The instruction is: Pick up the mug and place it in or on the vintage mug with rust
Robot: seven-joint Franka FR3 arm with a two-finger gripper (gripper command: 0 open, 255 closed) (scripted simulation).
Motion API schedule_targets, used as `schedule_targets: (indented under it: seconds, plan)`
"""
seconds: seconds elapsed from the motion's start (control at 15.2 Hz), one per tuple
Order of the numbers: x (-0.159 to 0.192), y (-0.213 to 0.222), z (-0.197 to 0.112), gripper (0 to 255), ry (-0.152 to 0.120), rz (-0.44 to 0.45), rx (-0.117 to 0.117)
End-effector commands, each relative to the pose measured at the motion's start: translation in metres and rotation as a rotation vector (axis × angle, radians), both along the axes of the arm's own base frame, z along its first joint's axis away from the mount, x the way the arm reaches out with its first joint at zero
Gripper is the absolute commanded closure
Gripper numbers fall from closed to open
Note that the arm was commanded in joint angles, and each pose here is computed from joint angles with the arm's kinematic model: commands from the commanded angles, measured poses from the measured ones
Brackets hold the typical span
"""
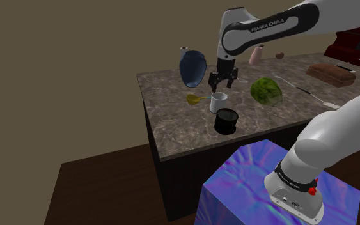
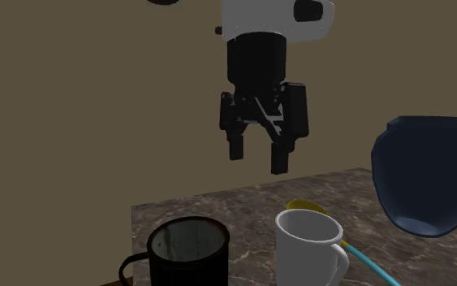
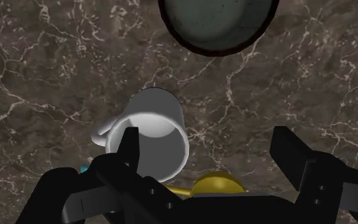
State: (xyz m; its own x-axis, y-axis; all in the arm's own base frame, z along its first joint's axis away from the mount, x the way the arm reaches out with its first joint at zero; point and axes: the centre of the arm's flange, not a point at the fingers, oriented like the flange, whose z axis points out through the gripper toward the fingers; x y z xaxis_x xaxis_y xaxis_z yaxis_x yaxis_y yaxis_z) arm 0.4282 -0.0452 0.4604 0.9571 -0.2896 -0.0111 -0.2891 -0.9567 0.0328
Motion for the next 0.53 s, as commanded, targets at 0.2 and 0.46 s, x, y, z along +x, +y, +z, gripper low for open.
schedule_targets:
  seconds: [0.2, 0.46]
  plan:
    - [0.040, -0.014, -0.053, 0, 0.008, -0.047, -0.026]
    - [0.054, -0.020, -0.082, 0, 0.011, -0.064, -0.035]
